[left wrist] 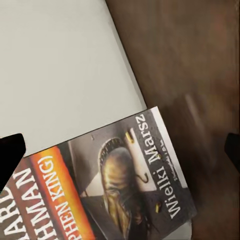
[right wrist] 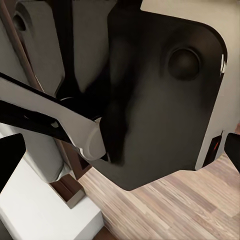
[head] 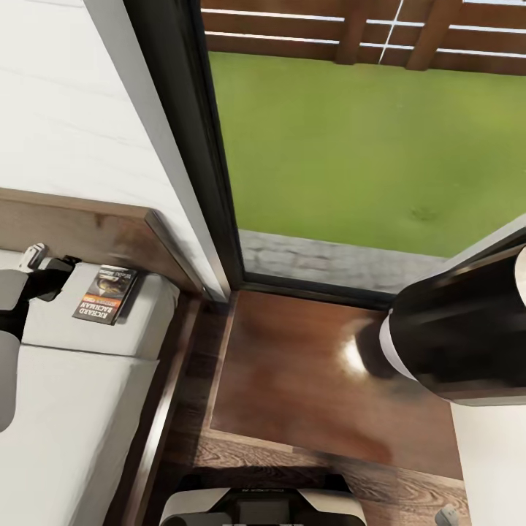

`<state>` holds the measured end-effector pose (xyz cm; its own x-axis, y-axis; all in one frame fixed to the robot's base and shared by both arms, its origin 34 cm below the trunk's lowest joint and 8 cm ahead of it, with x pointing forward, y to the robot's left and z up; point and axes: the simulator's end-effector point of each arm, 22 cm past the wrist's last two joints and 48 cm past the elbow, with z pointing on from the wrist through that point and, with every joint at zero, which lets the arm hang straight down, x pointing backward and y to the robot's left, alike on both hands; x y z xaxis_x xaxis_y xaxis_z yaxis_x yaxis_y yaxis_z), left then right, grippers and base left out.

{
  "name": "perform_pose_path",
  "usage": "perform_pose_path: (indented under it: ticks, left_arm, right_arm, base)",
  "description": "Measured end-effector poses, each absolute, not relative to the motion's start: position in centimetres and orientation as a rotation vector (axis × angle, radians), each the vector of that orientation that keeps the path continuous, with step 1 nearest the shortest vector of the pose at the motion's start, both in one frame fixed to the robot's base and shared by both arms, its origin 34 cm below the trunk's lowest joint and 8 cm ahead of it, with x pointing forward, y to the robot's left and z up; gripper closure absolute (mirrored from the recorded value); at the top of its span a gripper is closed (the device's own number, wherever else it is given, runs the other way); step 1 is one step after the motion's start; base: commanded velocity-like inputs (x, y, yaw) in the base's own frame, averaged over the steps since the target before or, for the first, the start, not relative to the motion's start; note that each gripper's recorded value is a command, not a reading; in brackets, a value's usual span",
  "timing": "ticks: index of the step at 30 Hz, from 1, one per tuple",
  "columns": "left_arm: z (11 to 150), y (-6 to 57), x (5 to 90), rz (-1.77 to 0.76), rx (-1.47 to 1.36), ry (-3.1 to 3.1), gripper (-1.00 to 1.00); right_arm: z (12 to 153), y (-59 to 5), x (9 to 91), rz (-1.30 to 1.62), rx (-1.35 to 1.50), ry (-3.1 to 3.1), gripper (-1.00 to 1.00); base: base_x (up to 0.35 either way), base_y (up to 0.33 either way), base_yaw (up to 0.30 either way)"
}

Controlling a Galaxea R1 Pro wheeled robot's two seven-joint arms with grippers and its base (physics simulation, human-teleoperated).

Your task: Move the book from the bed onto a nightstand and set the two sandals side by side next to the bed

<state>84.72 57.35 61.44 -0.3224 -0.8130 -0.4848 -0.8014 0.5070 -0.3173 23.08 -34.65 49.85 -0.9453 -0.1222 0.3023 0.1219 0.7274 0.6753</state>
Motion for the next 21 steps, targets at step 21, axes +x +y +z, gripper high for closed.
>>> perform_pose_path:
  ticks: [21]
  left_arm:
    - [62.2,58.7,85.0,0.053,-1.267,2.128,-1.0]
  right_arm:
    - [49.7,-34.6,23.1,-1.052,0.0,-2.605,-1.0]
  base:
    - [0.0,0.0,0.0]
